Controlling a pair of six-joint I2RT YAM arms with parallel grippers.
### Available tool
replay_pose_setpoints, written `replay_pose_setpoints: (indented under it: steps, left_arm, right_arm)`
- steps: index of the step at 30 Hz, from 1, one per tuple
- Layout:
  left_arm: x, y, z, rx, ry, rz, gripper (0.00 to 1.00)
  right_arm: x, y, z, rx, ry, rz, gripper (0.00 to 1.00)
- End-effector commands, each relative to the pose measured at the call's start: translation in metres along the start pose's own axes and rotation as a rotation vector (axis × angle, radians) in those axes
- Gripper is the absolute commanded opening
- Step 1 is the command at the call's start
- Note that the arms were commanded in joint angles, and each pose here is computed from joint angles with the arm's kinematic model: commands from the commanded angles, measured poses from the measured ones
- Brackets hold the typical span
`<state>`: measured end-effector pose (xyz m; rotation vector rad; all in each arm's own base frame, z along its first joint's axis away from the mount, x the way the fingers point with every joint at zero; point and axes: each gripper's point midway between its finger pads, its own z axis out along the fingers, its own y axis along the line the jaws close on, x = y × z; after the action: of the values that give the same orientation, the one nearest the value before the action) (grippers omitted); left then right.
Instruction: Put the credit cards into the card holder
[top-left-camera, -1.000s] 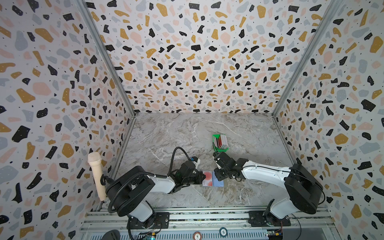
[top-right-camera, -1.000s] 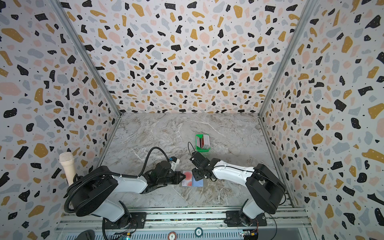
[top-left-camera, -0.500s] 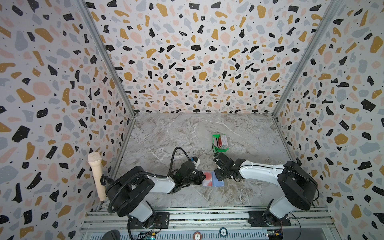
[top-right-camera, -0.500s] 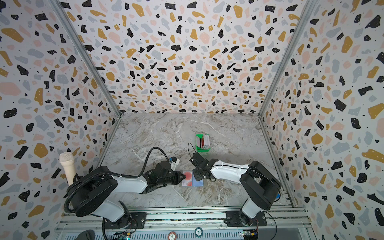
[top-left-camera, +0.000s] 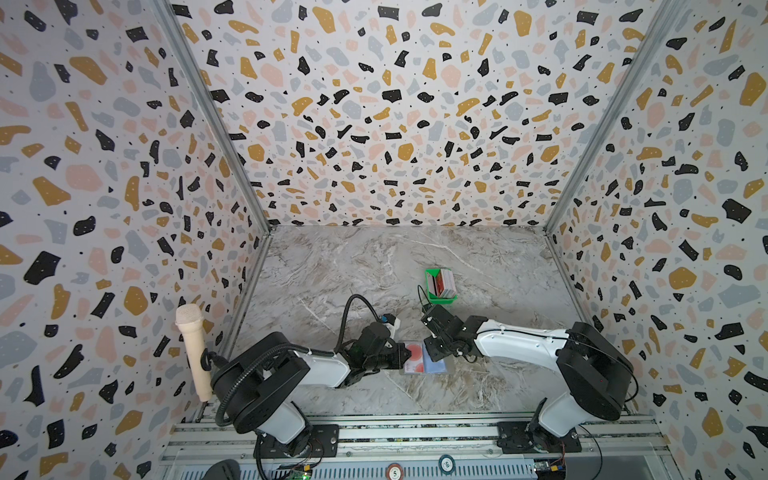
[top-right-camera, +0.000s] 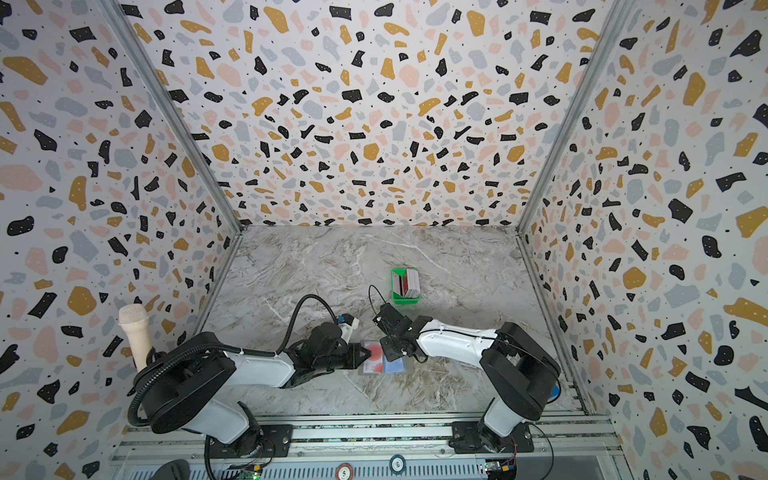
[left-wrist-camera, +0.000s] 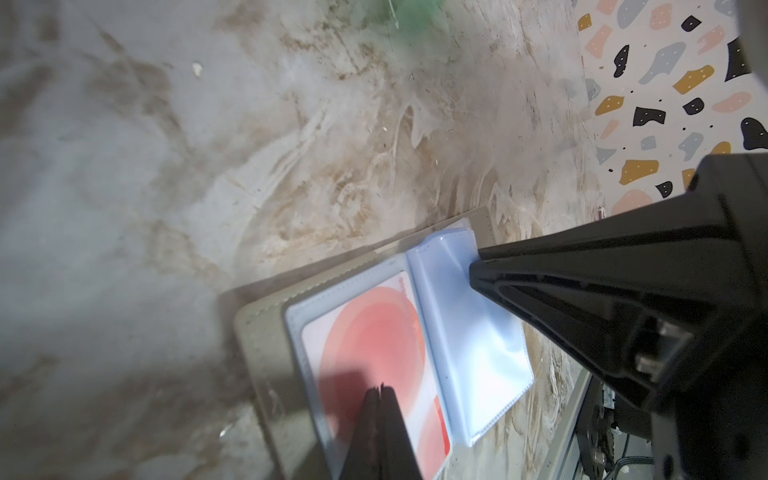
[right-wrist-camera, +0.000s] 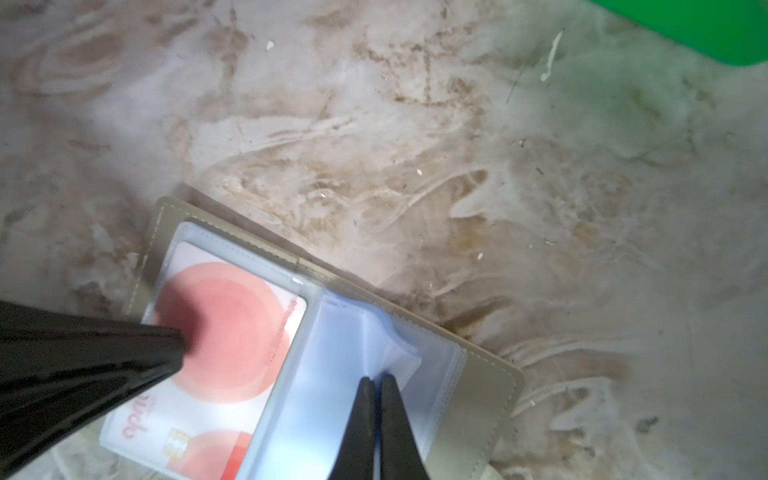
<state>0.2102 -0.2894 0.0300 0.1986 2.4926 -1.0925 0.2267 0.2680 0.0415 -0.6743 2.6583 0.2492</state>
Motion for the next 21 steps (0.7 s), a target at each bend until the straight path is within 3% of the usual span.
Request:
replay_pose_setpoints:
  steps: [1,9,13,21]
  left_arm:
    - [0.009,0.004,-0.002,-0.002,0.019,-0.009,0.0]
    - [0.011,0.004,-0.001,0.009,0.024,-0.013,0.0]
    - [0.011,0.004,-0.002,0.012,0.021,-0.016,0.0]
    - [0.014,0.004,-0.002,0.022,0.021,-0.031,0.0]
  right_arm:
    - [-0.008,0.013,-0.013,-0.044,-0.018,-0.005,0.0]
    - [-0.009,0.022,-0.014,-0.094,-0.027,0.014,0.14]
    - [-0.013,0.031,-0.018,-0.15,-0.047,0.024,0.31]
    - [-0.017,0.048,-0.023,-0.255,-0.065,0.041,0.37]
